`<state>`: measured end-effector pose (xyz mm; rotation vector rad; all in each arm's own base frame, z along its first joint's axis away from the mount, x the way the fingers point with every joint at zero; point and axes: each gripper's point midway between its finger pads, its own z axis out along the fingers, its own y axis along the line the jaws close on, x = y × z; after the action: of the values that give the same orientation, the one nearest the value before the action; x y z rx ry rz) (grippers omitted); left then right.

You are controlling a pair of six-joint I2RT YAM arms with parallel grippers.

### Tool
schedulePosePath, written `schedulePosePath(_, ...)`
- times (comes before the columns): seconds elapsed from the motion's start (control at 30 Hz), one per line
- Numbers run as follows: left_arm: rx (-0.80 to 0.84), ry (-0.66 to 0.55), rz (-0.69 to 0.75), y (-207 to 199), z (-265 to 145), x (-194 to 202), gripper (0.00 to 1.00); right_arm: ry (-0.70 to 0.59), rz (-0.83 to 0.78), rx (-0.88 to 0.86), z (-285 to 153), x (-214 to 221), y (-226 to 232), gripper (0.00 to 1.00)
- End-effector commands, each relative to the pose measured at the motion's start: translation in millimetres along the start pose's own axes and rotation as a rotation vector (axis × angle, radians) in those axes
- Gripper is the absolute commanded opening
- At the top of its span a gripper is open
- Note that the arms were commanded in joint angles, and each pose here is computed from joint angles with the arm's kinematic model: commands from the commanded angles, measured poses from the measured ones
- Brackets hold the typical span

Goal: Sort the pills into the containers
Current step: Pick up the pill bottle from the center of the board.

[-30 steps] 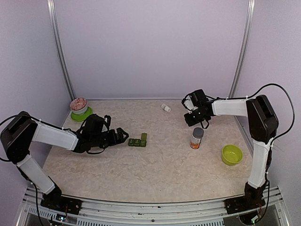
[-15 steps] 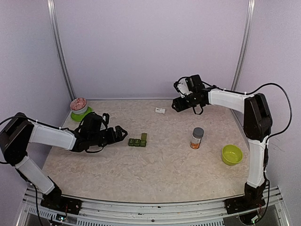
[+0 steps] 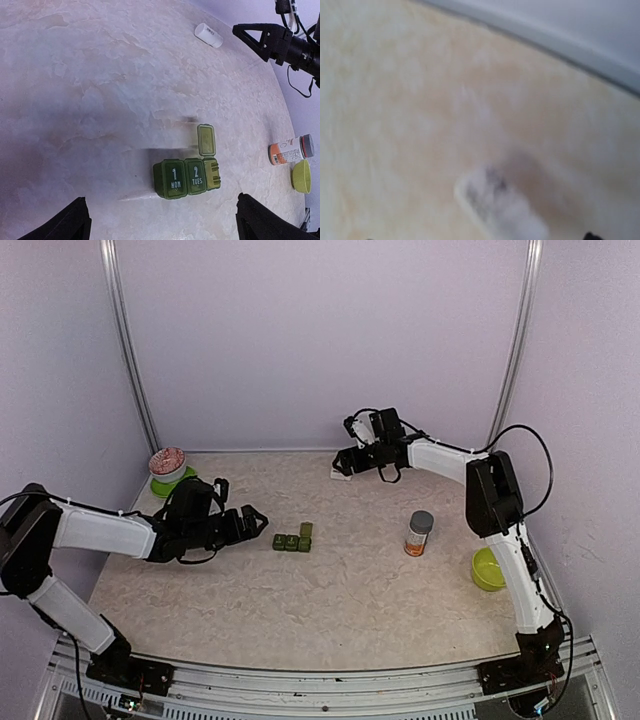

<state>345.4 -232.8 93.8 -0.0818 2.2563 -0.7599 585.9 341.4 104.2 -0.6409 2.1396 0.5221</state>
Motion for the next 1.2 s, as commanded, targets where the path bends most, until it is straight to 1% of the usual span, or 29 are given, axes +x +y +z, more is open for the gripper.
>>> schedulePosePath(0.0, -0.021, -0.013, 0.014, 2, -13, -1, 0.99, -0.107, 0.029, -0.049, 16, -26, -2, 0.90)
schedulePosePath(0.1, -0.032, -0.029, 0.017, 5, -20, -3, 0.99, -0.121, 0.037, -0.085, 24, -21, -2, 0.90)
schedulePosePath(0.3, -0.043, -0.032, 0.011, 11, -28, 4, 0.99, -0.098, 0.052, -0.201, 42, 7, 4, 0.90)
schedulePosePath(0.43, -0.058, -0.023, 0.010, 18, -31, 11, 0.99, -0.087, 0.012, -0.239, 47, 18, 9, 0.90)
schedulePosePath(0.53, -0.068, -0.019, 0.010, 22, -32, 14, 0.99, -0.083, 0.014, -0.239, 47, 19, 6, 0.90)
schedulePosePath(0.8, -0.068, -0.014, 0.005, 23, -30, 16, 0.99, -0.081, 0.050, -0.199, 47, 18, -4, 0.91)
schedulePosePath(0.9, -0.069, -0.010, 0.001, 24, -28, 18, 0.99, -0.063, 0.079, -0.138, 52, 25, -13, 0.90)
schedulePosePath(1.17, -0.065, -0.002, -0.003, 23, -24, 20, 0.99, -0.004, 0.085, -0.038, 49, 36, -16, 0.82)
